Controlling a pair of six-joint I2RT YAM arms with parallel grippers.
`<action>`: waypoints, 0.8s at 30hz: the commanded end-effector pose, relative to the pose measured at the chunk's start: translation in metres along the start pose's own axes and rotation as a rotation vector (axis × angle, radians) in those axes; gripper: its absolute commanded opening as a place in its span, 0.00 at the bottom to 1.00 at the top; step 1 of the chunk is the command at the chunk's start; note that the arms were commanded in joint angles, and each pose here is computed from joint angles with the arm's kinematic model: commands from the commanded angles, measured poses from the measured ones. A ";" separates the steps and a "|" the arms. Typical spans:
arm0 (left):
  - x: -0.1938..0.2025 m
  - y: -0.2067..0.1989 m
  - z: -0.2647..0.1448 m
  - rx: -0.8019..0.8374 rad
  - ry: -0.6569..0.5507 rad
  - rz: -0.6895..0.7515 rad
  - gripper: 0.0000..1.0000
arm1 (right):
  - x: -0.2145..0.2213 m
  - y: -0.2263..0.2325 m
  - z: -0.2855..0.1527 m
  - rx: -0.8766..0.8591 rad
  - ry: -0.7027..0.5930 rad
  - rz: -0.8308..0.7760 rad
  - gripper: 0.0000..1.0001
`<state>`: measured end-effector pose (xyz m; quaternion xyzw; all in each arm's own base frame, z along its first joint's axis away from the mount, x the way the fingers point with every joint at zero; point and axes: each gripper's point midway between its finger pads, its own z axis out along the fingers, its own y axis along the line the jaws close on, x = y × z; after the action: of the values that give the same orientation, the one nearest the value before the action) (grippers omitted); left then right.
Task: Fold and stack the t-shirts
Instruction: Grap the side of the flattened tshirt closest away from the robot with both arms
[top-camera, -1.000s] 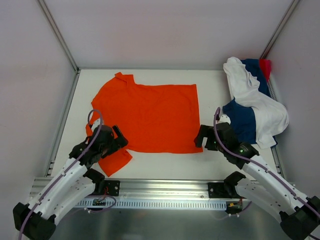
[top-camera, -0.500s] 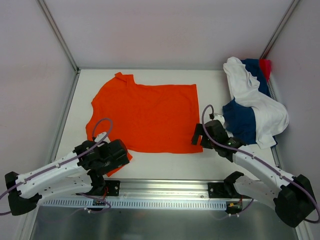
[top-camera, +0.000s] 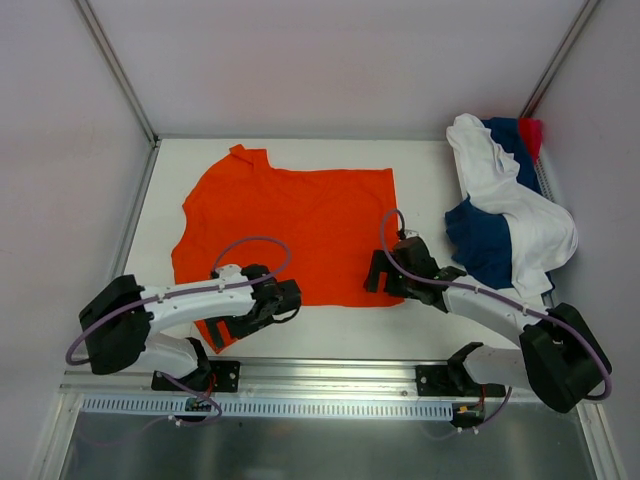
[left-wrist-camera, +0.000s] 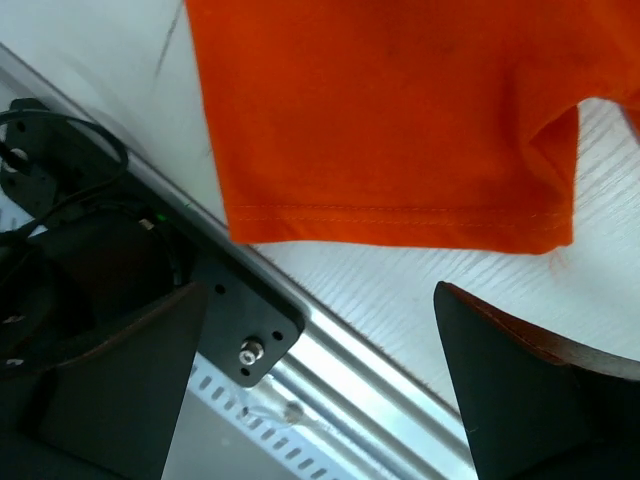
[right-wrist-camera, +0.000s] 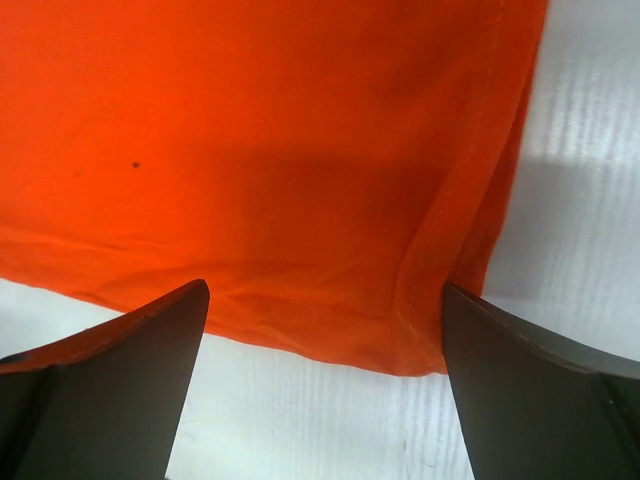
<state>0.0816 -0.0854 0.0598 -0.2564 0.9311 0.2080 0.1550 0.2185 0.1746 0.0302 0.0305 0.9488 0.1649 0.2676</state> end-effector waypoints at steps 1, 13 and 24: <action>-0.009 -0.024 0.004 0.033 -0.077 -0.046 0.99 | -0.002 0.025 0.002 -0.114 0.012 0.002 0.99; 0.015 -0.024 0.051 0.139 -0.034 -0.164 0.90 | -0.002 0.018 -0.001 -0.105 -0.022 -0.013 1.00; 0.004 -0.036 0.038 0.238 -0.102 -0.150 0.81 | -0.005 0.000 0.000 -0.016 -0.062 -0.019 0.99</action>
<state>0.1065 -0.1018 0.0143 -0.3040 0.9166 0.0989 0.2400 0.2227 0.1797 0.0325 0.0254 0.9395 0.1848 0.2873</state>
